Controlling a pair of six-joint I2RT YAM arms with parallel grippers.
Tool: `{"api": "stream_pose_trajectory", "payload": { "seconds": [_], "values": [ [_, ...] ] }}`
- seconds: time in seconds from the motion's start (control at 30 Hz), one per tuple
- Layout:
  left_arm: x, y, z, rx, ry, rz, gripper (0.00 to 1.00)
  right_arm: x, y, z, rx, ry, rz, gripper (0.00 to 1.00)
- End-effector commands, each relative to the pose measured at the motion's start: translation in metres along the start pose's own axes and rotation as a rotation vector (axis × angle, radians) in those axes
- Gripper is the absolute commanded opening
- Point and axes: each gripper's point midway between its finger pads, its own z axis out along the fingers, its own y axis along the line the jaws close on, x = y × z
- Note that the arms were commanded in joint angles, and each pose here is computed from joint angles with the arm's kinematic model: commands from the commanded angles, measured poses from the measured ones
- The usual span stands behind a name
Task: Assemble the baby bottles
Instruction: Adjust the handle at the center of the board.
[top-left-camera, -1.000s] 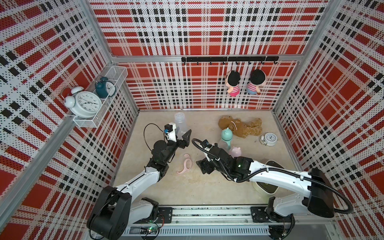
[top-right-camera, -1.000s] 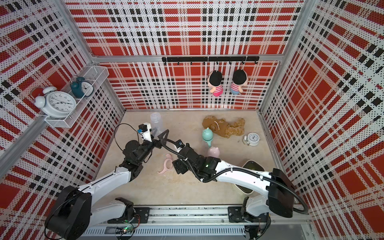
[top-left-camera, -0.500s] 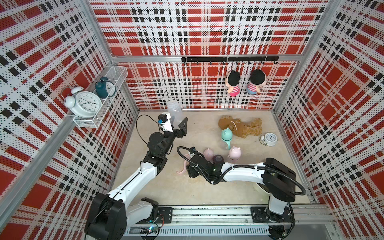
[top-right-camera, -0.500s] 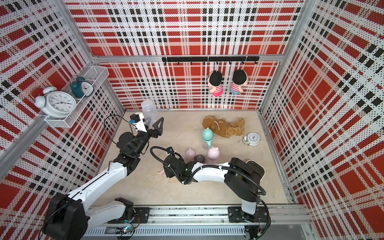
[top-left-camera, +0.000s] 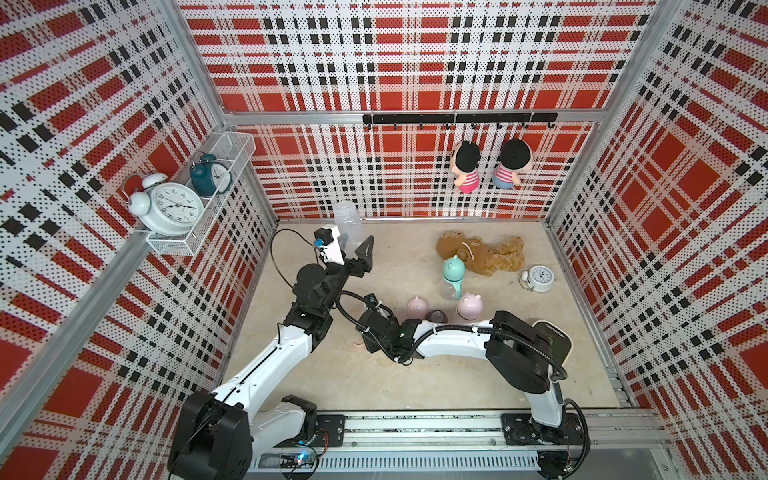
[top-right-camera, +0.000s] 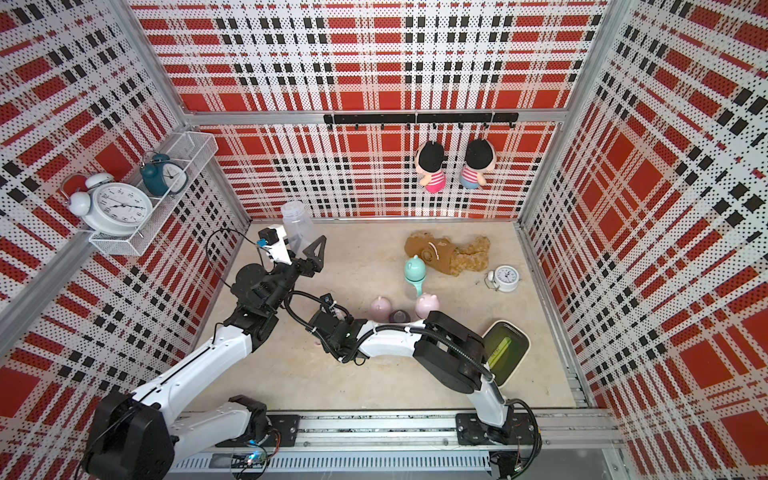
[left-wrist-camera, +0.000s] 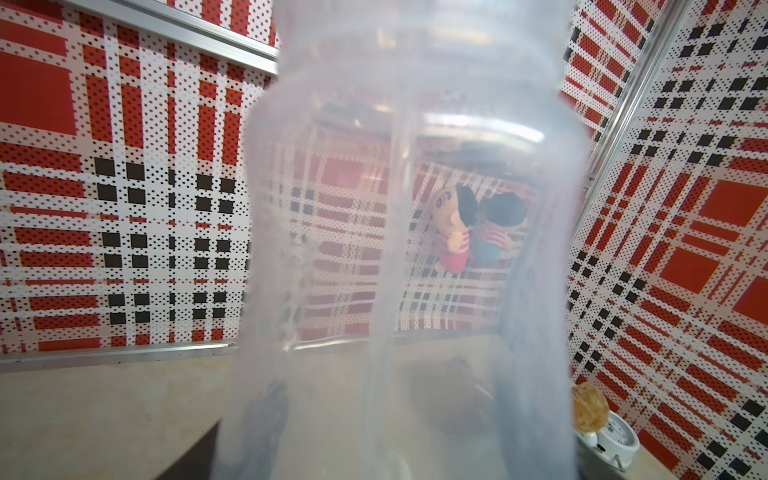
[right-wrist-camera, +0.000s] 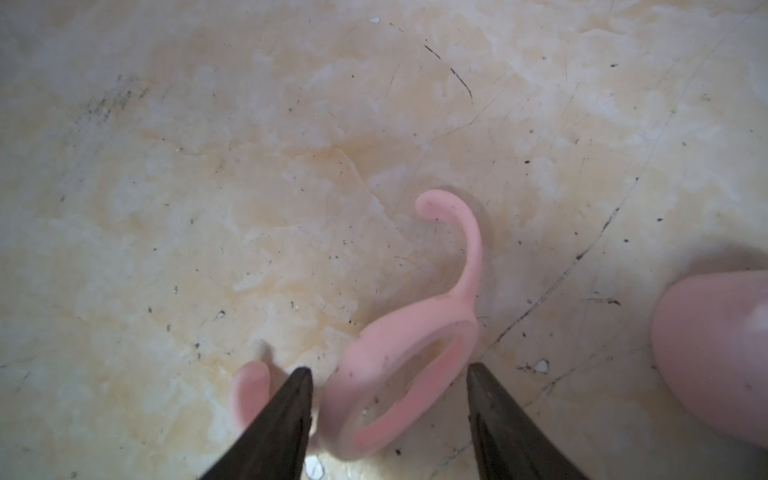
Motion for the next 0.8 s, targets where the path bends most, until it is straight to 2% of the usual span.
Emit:
{"api": "stream_pose_trajectory", "payload": {
  "seconds": [0.0,0.13,0.3,0.4,0.6,0.77],
  "values": [
    [-0.008,-0.005,-0.006,0.015,-0.024,-0.002,0.04,0.011,-0.019,-0.005,0.095,0.033,-0.098,0.61],
    [-0.008,-0.005,-0.006,0.015,-0.022,-0.002,0.04,0.018,-0.032,-0.01,0.111,0.066,-0.203,0.61],
    [-0.008,-0.006,-0.007,0.019,-0.02,-0.005,0.04,0.027,-0.061,-0.021,0.163,0.109,-0.258,0.61],
    [-0.01,-0.007,-0.008,0.025,-0.021,-0.005,0.04,0.03,-0.065,-0.03,0.112,0.123,-0.237,0.63],
    [-0.008,-0.01,-0.006,0.036,-0.013,-0.013,0.04,0.034,-0.044,-0.037,-0.039,0.149,-0.145,0.66],
    [-0.005,-0.013,-0.005,0.05,-0.005,-0.016,0.03,0.04,-0.036,-0.031,-0.068,0.175,-0.119,0.65]
  ]
}}
